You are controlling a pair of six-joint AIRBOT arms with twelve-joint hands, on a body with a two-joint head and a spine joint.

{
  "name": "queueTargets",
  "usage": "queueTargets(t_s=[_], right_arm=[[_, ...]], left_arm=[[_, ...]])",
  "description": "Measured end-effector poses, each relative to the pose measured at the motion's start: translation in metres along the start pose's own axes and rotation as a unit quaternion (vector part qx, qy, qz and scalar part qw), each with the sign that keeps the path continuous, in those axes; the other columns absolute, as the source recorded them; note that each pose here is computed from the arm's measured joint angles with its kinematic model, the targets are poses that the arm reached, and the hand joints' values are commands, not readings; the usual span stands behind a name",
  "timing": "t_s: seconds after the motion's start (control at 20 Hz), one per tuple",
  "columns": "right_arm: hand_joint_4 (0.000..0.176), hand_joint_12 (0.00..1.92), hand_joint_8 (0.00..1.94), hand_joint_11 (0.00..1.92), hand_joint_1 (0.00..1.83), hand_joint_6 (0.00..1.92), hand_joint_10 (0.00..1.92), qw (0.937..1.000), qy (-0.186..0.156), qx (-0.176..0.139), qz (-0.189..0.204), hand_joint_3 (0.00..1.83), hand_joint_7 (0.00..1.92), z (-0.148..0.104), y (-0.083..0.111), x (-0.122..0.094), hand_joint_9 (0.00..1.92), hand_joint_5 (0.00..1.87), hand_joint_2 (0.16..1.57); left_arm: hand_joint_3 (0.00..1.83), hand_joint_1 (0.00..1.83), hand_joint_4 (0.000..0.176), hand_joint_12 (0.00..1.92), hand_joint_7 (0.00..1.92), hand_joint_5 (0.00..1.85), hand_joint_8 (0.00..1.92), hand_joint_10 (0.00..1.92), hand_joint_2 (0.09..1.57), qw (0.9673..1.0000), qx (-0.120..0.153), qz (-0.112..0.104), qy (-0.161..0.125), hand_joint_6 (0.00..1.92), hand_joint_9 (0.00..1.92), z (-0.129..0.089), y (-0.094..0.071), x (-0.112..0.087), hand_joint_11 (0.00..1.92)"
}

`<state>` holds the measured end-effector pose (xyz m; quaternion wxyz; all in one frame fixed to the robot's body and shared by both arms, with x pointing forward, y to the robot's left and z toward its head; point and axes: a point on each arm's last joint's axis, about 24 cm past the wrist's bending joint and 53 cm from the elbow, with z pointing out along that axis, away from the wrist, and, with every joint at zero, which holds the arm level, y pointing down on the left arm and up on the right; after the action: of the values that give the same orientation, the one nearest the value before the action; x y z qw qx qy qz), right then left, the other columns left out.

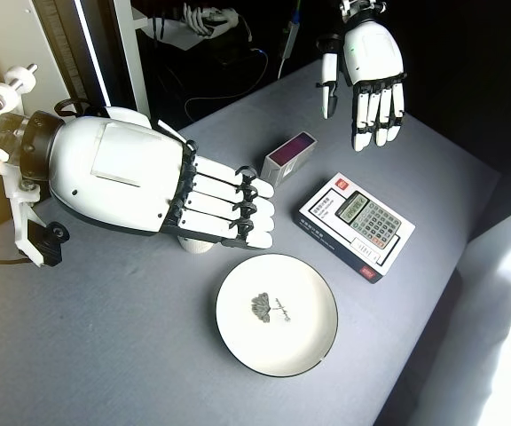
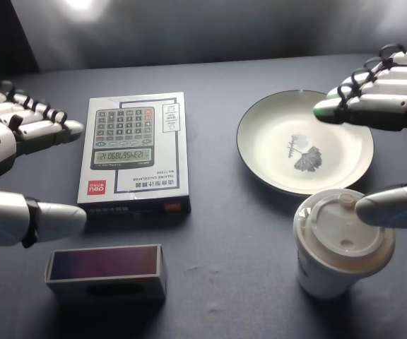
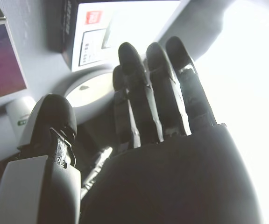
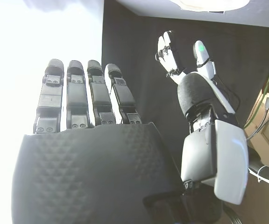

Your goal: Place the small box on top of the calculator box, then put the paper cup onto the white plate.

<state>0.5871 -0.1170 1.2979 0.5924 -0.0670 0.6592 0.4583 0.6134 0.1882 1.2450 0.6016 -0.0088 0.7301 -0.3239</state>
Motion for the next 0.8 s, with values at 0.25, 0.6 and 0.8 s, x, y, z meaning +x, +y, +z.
queueTargets(t_s=[0.25, 0.6, 0.8], right_arm=[[0.000, 0.62, 0.00, 0.00, 0.09, 0.01, 0.01, 1.0000, 0.000, 0.000, 0.001, 0.00, 0.22, 0.000, 0.000, 0.000, 0.19, 0.23, 1.14], [0.000, 0.69, 0.00, 0.00, 0.13, 0.00, 0.01, 0.9999, 0.001, 0.003, 0.016, 0.00, 0.24, 0.004, 0.004, -0.004, 0.22, 0.24, 1.16], [0.000, 0.63, 0.00, 0.00, 0.16, 0.00, 0.00, 0.9997, 0.023, 0.007, 0.009, 0.00, 0.22, 0.015, 0.012, 0.004, 0.21, 0.22, 1.16]], left_arm=[[0.00, 0.00, 0.000, 0.39, 0.17, 0.16, 0.00, 0.00, 1.07, 1.0000, -0.001, -0.001, 0.002, 0.00, 0.15, 0.000, 0.000, 0.001, 0.00], [0.00, 0.22, 0.000, 0.56, 0.23, 0.20, 0.01, 0.01, 0.97, 0.9999, 0.002, -0.005, 0.015, 0.01, 0.22, 0.000, -0.004, 0.008, 0.00], [0.00, 0.84, 0.000, 0.62, 0.24, 0.16, 0.00, 0.00, 0.96, 0.9995, 0.017, -0.009, 0.026, 0.00, 0.24, 0.006, -0.016, 0.020, 0.00]])
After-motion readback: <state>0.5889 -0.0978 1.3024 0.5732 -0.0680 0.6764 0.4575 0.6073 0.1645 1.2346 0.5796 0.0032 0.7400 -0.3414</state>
